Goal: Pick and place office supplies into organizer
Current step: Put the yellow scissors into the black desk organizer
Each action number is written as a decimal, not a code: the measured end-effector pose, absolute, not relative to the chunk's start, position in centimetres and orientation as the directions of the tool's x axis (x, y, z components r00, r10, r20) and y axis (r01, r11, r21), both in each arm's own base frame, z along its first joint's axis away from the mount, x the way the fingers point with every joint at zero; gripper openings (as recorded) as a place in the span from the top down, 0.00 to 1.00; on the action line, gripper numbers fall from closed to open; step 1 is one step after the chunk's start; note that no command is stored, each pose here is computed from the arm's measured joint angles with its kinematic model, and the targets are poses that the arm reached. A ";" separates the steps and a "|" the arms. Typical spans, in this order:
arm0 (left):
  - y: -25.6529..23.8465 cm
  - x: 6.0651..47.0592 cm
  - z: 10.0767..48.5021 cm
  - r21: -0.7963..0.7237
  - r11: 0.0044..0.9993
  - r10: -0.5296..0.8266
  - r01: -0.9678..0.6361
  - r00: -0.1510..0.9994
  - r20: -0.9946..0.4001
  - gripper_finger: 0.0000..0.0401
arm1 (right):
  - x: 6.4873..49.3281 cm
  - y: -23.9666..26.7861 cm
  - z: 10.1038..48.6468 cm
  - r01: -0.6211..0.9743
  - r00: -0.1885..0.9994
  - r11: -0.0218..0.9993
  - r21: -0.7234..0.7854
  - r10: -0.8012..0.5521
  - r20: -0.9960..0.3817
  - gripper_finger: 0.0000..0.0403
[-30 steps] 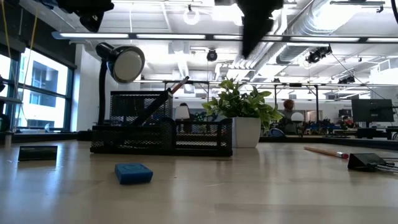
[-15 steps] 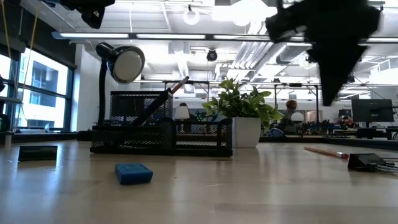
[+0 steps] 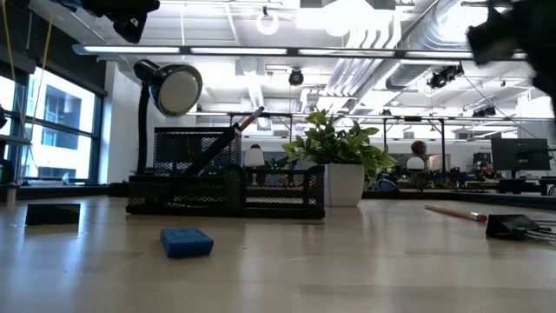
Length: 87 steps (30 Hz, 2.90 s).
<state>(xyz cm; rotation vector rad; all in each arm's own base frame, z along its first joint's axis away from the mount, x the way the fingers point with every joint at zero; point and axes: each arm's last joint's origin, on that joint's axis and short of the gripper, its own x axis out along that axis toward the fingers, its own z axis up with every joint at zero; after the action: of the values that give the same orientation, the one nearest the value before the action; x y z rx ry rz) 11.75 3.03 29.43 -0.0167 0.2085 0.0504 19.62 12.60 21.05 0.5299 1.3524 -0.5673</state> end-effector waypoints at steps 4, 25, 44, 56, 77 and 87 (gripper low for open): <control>3.0 11.8 29.5 -0.009 0.999 0.049 -0.052 0.979 -0.199 0.91 | 17.2 12.8 18.9 0.680 0.058 0.732 0.042 0.003 -0.998 0.73; 3.0 11.7 29.3 -0.058 0.996 0.047 -0.061 0.975 -0.217 0.91 | 13.1 14.9 15.7 0.701 -0.143 0.712 -0.039 0.088 -0.986 0.73; 3.0 11.8 29.5 -0.054 0.997 0.049 -0.061 0.978 -0.203 0.91 | 13.4 16.3 13.1 0.677 -0.148 0.725 -0.128 -0.037 -0.988 0.73; 3.0 11.8 29.5 -0.034 0.998 0.049 -0.057 0.979 -0.199 0.91 | 14.0 16.5 14.5 0.654 -0.039 0.751 -0.089 -0.085 -0.996 0.86; 3.0 11.8 29.6 -0.030 0.998 0.050 -0.056 0.980 -0.192 0.91 | 15.9 16.3 17.4 0.562 -0.109 0.821 -0.099 -0.045 -0.993 1.00; 3.0 11.8 29.6 -0.030 0.998 0.049 -0.056 0.980 -0.192 0.91 | 14.9 16.6 17.4 0.517 -0.121 0.839 -0.168 -0.122 -0.985 0.79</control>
<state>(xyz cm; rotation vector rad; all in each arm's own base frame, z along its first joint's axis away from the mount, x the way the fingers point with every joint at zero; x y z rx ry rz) 11.77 3.04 29.59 -0.0352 0.1923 0.0531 14.86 16.57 17.44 0.3174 1.6073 -0.5612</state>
